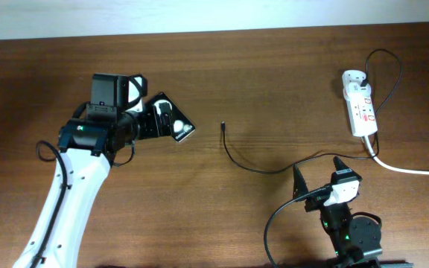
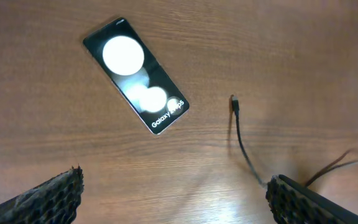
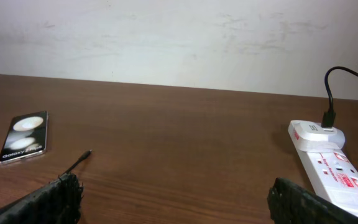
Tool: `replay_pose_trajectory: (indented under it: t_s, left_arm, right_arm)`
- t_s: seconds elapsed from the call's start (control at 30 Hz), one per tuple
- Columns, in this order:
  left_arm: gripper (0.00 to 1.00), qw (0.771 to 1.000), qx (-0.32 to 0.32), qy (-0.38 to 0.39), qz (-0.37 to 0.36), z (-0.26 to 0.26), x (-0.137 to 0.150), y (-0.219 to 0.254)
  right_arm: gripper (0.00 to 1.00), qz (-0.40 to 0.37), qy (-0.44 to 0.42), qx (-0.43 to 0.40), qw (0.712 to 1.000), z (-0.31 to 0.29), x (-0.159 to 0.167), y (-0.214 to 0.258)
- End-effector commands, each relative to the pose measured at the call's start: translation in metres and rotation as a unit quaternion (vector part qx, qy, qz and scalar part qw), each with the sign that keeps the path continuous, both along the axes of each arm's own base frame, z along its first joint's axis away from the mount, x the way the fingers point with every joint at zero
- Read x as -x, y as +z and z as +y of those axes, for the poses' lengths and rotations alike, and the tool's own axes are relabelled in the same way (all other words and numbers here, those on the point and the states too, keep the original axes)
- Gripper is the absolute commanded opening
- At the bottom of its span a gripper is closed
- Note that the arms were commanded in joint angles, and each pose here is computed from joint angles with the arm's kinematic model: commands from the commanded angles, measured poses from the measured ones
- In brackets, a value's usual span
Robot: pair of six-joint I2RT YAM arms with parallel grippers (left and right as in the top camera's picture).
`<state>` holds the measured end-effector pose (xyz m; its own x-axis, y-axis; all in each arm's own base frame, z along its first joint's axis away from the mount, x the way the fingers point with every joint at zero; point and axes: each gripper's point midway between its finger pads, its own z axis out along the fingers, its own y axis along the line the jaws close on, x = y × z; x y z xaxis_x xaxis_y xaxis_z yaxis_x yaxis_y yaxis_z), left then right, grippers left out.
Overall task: Plug charger to phone and switch on socket
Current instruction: 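Move the left gripper over the black phone and grasp it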
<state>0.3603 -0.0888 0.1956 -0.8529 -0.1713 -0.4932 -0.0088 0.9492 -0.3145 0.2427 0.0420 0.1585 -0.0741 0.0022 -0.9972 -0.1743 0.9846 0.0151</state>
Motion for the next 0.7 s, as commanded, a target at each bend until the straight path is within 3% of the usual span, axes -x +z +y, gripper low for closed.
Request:
replay_pose_trajectory:
  t_s: [0.0,0.13,0.3,0.43,0.67]
  left_arm:
    - [0.99,0.994,0.020,0.103,0.019,0.014,-0.004,0.001]
    - [1.00,0.988,-0.024,0.143,0.046,0.013,-0.014,-0.002]
    - [0.99,0.977,-0.075,0.145,0.137,-0.009,-0.046,-0.017]
    - [0.99,0.959,-0.076,0.191,0.197,-0.019,-0.077,-0.064]
    - [0.99,0.937,-0.080,0.238,0.244,-0.018,-0.086,-0.126]
  right_arm:
    - [0.99,0.000,0.002,0.003,1.000,0.000,0.000,-0.002]
    - [0.99,0.000,0.002,0.003,1.000,0.000,0.000,-0.002]
    - [0.99,0.000,0.002,0.003,1.000,0.000,0.000,-0.002]
    - [0.99,0.000,0.002,0.003,1.000,0.000,0.000,-0.002]
    - [0.99,0.000,0.002,0.003,1.000,0.000,0.000,-0.002]
